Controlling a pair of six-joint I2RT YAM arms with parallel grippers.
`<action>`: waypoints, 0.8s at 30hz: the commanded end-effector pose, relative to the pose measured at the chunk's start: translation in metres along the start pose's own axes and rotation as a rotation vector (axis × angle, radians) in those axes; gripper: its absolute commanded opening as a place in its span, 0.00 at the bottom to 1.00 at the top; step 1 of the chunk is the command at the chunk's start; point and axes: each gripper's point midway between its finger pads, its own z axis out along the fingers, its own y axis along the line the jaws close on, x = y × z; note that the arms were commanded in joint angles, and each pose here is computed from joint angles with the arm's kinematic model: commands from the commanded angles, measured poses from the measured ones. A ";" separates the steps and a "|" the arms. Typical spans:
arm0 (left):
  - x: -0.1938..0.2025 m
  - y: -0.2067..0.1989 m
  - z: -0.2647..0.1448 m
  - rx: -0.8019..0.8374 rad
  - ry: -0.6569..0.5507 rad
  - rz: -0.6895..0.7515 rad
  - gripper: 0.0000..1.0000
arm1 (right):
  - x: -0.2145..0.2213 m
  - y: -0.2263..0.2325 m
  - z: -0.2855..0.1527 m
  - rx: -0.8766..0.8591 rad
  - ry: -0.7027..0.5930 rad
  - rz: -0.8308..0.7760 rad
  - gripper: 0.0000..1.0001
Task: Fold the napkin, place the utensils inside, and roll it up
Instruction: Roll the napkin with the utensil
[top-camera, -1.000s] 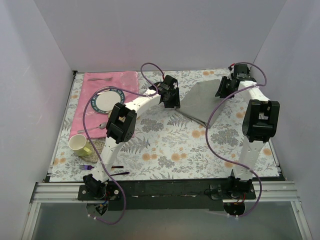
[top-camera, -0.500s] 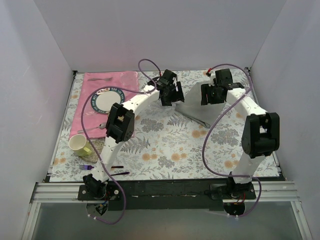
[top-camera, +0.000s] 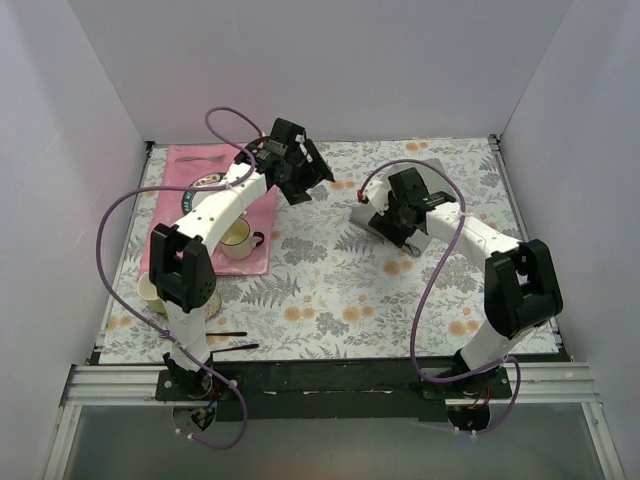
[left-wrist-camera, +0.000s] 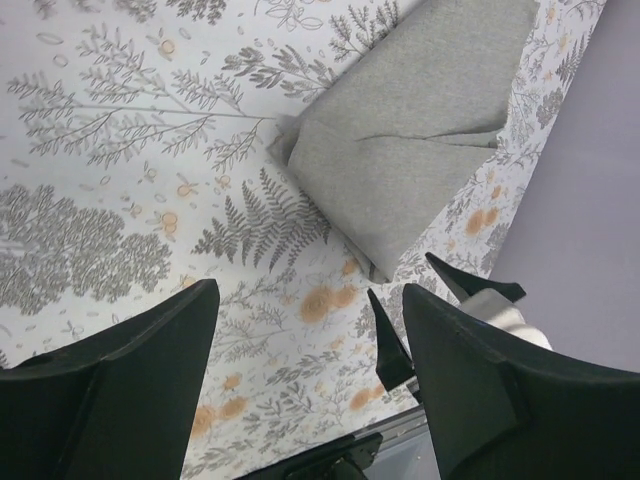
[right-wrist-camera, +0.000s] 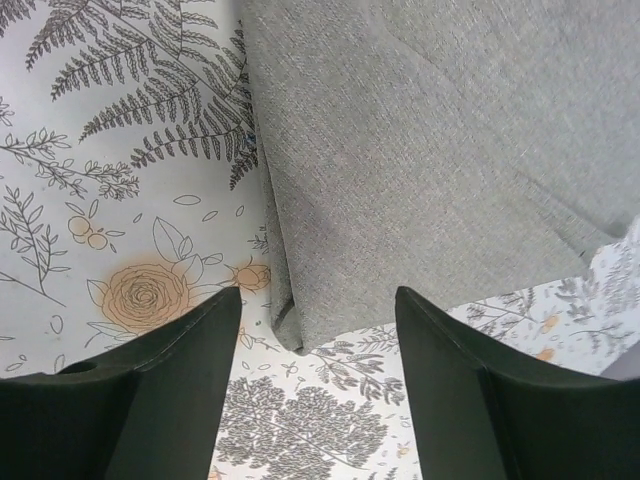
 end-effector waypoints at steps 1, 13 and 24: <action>0.017 0.019 -0.024 -0.042 0.026 -0.076 0.73 | -0.003 -0.010 0.004 0.051 0.041 -0.127 0.68; 0.026 0.035 -0.033 -0.028 0.061 -0.121 0.73 | 0.003 0.011 0.022 0.142 0.041 -0.192 0.57; 0.034 0.040 -0.030 -0.009 0.069 -0.150 0.70 | 0.015 0.010 0.039 0.185 0.087 -0.213 0.48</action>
